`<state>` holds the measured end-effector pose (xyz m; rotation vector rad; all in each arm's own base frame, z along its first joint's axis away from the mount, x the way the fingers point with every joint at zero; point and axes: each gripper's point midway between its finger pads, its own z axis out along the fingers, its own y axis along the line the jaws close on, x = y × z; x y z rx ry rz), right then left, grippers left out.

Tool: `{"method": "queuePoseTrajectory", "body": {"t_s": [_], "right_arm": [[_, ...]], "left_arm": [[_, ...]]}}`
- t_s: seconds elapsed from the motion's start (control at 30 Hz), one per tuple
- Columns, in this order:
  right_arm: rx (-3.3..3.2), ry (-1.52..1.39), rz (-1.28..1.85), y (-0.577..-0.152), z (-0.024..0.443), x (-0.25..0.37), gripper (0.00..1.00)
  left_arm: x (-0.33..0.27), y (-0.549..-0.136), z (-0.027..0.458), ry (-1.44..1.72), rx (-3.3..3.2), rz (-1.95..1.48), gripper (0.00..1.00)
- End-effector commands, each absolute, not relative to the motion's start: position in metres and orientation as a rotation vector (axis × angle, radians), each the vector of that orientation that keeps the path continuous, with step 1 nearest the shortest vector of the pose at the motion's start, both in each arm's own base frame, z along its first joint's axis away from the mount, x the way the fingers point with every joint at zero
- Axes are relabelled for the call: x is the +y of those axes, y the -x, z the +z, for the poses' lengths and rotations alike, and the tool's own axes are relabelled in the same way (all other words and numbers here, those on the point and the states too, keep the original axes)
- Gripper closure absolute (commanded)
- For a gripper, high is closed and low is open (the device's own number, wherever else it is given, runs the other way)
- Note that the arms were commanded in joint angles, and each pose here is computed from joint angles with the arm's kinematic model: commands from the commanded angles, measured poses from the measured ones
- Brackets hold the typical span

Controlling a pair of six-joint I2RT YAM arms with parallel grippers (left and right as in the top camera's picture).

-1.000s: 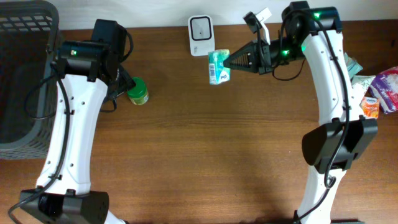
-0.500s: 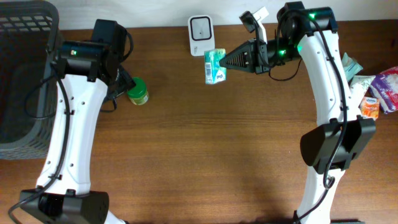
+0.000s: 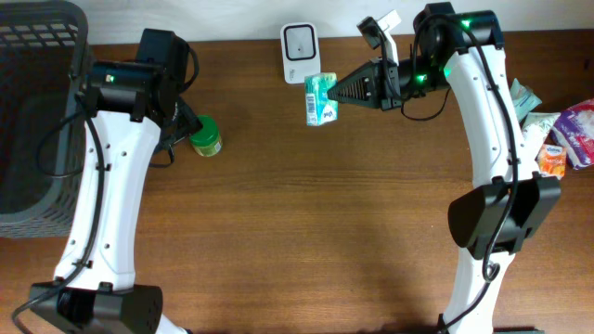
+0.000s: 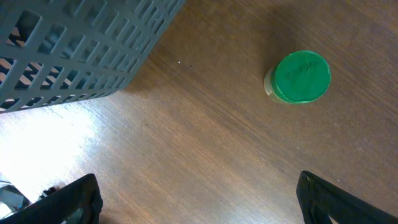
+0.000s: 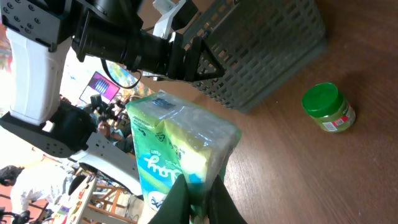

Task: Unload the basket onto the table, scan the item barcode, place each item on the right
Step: 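Lift the teal tissue pack and hold it near the scanner, then raise the teal tissue pack up to the scanner face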

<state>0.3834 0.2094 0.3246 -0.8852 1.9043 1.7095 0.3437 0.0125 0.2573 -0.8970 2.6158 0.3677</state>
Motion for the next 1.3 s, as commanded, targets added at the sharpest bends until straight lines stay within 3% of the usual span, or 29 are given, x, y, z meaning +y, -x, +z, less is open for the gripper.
{"method": "queuePoseTrajectory", "body": {"t_s": [0.0, 0.37, 0.5, 0.67, 0.83, 1.1, 1.2, 1.27], "right_arm": [[1.871, 0.912, 1.692, -0.376, 0.338, 0.211, 0.96], [1.887, 0.92, 1.678, -0.377, 0.335, 0.21, 0.96], [2.032, 0.991, 1.549, -0.375, 0.309, 0.212, 0.96], [2.716, 0.516, 0.741, -0.436, 0.223, 0.183, 0.96], [2.779, 0.323, 0.2, -0.454, 0.202, 0.161, 0.96], [2.896, 0.26, -0.087, -0.47, 0.131, 0.145, 0.96], [2.819, 0.101, -0.391, -0.481, 0.138, 0.108, 0.96], [2.802, 0.096, -0.433, -0.483, 0.14, 0.103, 0.96]], "left_arm": [[0.014, -0.343, 0.259, 0.881, 2.614, 0.383, 0.01], [0.015, -0.343, 0.259, 0.881, 2.614, 0.383, 0.01], [0.015, -0.343, 0.259, 0.881, 2.614, 0.383, 0.01], [0.015, -0.343, 0.259, 0.881, 2.614, 0.382, 0.01], [0.015, -0.343, 0.259, 0.881, 2.614, 0.383, 0.01], [0.015, -0.343, 0.259, 0.882, 2.614, 0.383, 0.01], [0.015, -0.343, 0.259, 0.881, 2.614, 0.382, 0.01], [0.015, -0.343, 0.259, 0.881, 2.614, 0.383, 0.01]]}}
